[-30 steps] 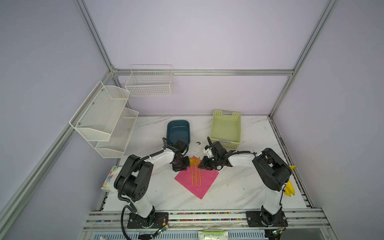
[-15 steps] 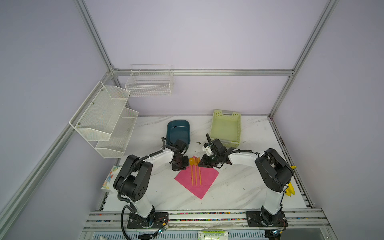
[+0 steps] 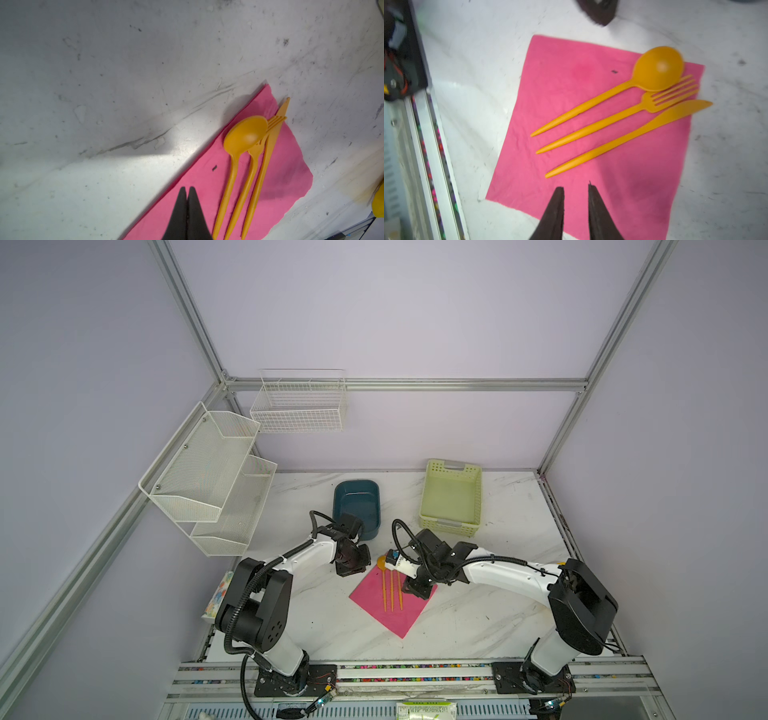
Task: Place the utensils on the paper napkin and roll it up
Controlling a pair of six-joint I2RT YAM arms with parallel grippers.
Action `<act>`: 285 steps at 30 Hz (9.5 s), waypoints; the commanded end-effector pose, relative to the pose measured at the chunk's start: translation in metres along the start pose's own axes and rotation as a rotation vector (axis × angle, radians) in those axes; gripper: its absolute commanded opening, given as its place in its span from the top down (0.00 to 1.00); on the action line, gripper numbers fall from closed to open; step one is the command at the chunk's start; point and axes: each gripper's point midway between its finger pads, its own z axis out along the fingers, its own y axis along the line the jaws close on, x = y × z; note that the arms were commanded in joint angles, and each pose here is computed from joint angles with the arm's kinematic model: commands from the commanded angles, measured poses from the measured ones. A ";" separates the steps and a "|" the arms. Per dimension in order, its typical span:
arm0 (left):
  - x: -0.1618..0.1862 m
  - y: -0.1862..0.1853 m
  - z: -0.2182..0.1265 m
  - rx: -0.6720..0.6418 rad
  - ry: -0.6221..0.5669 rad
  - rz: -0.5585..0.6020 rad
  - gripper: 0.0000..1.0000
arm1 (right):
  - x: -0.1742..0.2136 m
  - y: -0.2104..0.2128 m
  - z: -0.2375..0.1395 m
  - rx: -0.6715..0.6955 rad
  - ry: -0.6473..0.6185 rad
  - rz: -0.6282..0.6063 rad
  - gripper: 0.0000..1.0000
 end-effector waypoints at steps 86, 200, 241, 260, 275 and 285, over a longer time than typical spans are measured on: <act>0.048 0.022 0.014 0.003 0.177 0.029 1.00 | -0.017 0.032 0.022 0.062 0.090 -0.410 1.00; 0.095 -0.009 -0.014 0.272 0.176 -0.092 1.00 | -0.027 -0.030 0.063 -0.067 -0.052 -0.218 1.00; 0.117 0.024 0.027 0.176 0.240 -0.157 1.00 | -0.055 -0.043 0.001 0.038 -0.221 0.363 0.78; 0.119 0.025 0.029 0.168 0.252 -0.149 1.00 | -0.018 0.003 0.021 -0.307 -0.201 1.156 0.96; 0.118 0.025 0.027 0.159 0.251 -0.151 1.00 | 0.022 -0.010 0.046 -0.230 -0.116 1.239 0.97; 0.102 0.009 0.013 0.198 0.217 -0.134 1.00 | 0.036 -0.016 0.053 -0.201 -0.091 1.262 0.98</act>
